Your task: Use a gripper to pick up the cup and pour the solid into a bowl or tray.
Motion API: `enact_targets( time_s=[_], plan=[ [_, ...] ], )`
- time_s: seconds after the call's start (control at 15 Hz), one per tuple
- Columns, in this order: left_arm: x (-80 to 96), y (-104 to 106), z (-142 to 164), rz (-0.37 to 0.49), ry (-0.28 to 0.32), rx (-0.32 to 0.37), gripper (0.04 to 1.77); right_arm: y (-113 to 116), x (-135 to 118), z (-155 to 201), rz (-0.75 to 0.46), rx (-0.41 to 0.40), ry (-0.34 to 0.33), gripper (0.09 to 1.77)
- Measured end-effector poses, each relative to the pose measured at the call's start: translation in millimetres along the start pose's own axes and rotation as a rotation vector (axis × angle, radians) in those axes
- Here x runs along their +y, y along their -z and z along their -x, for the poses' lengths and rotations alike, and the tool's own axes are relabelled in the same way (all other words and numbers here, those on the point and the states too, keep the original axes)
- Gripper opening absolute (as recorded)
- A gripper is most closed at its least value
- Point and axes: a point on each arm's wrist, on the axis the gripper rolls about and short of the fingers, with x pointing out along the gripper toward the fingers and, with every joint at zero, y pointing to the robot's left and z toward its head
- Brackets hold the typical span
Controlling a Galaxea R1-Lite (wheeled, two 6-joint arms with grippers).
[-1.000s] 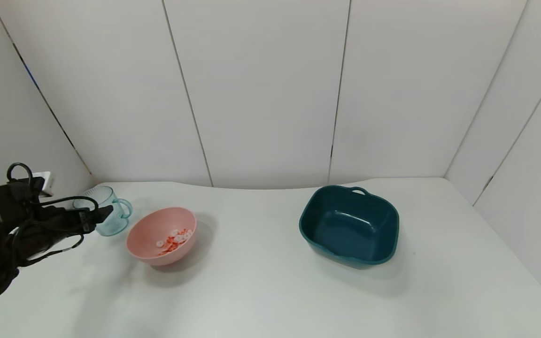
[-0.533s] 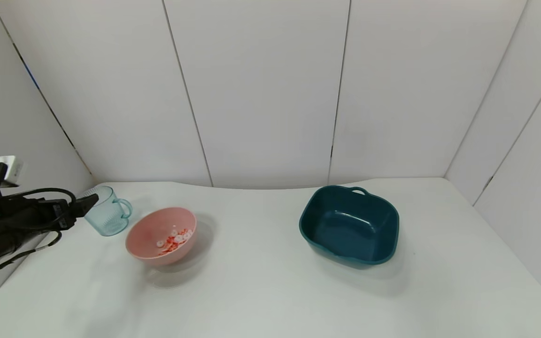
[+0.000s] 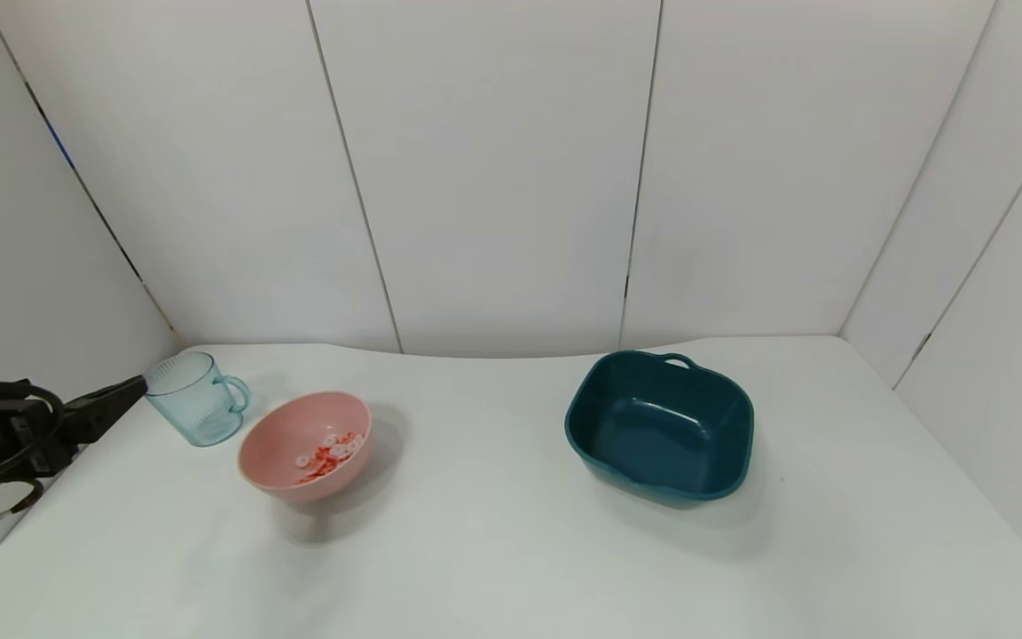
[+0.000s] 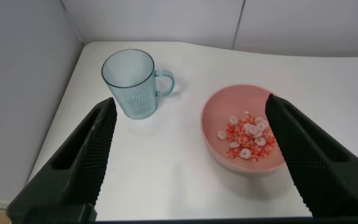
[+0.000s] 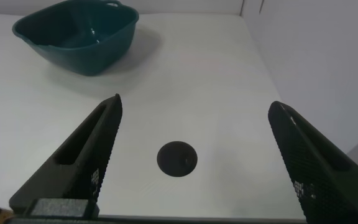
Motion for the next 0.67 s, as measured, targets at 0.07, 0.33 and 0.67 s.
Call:
enact_targets(
  time_s=[0.07, 0.33, 0.67],
  plan=[
    [-3.2, 0, 10, -0.003, 0.007, -0.008, 1.71, 0, 0, 0, 0.0, -0.005, 0.001, 1.71],
    [-14.3, 3, 45, -0.035, 0.017, -0.035, 1.72, 0, 0, 0, -0.001, -0.009, 0.001, 1.71],
    [-27.3, 6, 87, -0.051, 0.014, -0.073, 1.72, 0, 0, 0, 0.0, -0.009, 0.001, 1.71]
  ],
)
